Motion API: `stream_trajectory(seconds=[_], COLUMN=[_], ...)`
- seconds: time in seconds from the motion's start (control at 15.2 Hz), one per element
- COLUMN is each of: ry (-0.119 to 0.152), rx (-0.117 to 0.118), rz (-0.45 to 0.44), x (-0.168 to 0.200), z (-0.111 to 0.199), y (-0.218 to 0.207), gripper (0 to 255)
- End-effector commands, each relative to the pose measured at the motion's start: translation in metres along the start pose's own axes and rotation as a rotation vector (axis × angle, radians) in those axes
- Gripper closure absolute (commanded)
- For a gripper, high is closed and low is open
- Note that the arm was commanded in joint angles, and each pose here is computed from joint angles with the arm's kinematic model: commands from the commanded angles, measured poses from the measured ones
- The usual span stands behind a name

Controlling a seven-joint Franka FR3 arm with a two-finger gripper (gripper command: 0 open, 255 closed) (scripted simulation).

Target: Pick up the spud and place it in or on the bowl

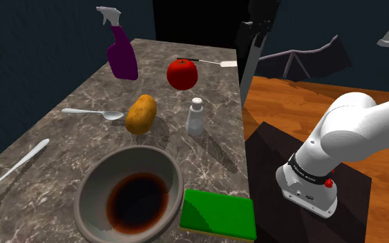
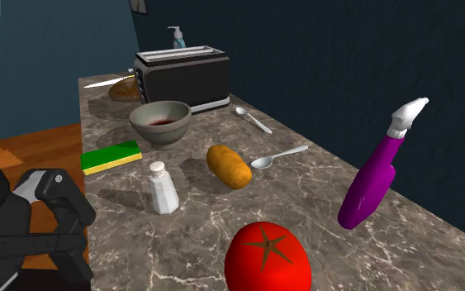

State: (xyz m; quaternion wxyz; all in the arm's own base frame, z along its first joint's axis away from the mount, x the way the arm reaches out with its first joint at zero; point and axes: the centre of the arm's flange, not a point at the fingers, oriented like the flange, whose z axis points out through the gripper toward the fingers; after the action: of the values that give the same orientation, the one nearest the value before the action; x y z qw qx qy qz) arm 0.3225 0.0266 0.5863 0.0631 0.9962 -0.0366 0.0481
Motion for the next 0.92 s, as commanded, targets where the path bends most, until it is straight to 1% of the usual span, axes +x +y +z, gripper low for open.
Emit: stream_trajectory(seconds=[0.0,0.4,0.86], ry=[0.000,-0.033,-0.070], rx=[0.000,-0.002,-0.005], rz=[0.000,0.143,0.311], x=[0.000,0.010,0.036], z=[0.000,0.010,0.022], y=[0.000,-0.078,-0.167], gripper=[0,0,0])
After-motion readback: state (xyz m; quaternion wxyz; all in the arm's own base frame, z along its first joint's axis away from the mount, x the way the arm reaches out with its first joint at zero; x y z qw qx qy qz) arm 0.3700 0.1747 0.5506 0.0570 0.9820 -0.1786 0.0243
